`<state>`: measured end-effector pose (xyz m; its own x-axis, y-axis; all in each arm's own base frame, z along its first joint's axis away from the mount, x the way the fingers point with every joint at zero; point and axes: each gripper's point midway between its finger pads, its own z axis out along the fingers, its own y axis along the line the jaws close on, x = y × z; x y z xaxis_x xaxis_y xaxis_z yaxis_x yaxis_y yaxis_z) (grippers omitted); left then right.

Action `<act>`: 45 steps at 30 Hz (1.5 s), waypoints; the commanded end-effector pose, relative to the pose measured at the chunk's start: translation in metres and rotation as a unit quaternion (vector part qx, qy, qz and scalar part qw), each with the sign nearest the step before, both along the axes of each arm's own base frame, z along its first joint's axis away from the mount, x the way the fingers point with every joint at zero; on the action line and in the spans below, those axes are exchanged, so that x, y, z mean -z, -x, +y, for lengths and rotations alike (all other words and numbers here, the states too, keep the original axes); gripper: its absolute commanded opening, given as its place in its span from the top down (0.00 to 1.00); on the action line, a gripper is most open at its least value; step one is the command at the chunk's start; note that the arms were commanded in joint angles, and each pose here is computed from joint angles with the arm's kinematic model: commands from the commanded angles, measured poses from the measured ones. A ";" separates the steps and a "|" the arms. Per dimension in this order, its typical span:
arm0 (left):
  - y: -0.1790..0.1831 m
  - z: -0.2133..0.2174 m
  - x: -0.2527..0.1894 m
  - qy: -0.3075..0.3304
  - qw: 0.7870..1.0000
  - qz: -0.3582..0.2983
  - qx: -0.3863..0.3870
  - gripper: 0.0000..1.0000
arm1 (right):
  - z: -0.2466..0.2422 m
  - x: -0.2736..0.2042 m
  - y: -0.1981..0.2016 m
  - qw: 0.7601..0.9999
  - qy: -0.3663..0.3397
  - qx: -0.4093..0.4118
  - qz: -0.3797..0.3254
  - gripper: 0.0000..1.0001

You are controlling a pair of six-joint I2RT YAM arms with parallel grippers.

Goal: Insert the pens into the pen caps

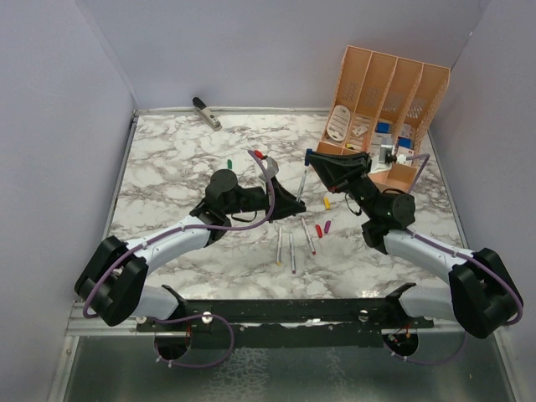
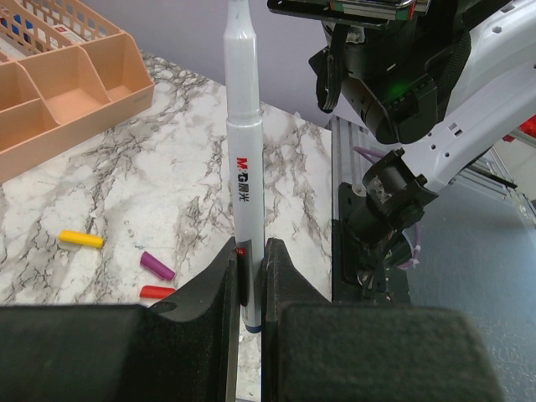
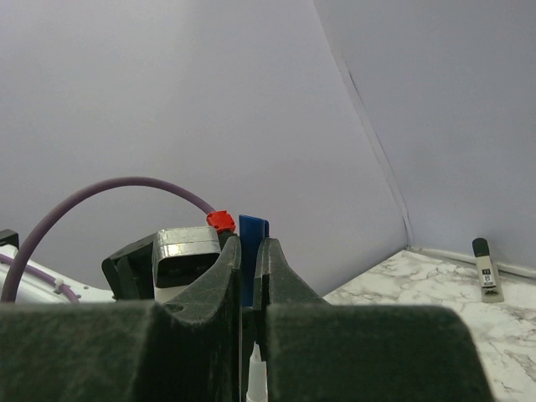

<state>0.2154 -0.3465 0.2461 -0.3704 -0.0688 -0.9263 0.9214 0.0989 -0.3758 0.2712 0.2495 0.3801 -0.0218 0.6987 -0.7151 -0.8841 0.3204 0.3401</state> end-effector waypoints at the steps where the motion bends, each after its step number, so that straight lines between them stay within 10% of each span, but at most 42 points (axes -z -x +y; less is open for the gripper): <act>1: 0.002 -0.003 -0.018 0.018 0.999 -0.038 0.009 1.00 | 0.003 -0.006 0.005 1.000 0.012 -0.003 -0.016 0.99; 45: -0.007 -0.005 -0.023 0.021 0.999 -0.037 -0.009 1.00 | 0.007 0.020 0.008 1.000 0.028 -0.007 0.004 0.99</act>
<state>0.2178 -0.3482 0.2531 -0.3458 -0.0774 -0.9351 0.9306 0.0989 -0.3524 0.2686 0.2524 0.3656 -0.0233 0.6681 -0.7437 -0.8766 0.3440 0.3366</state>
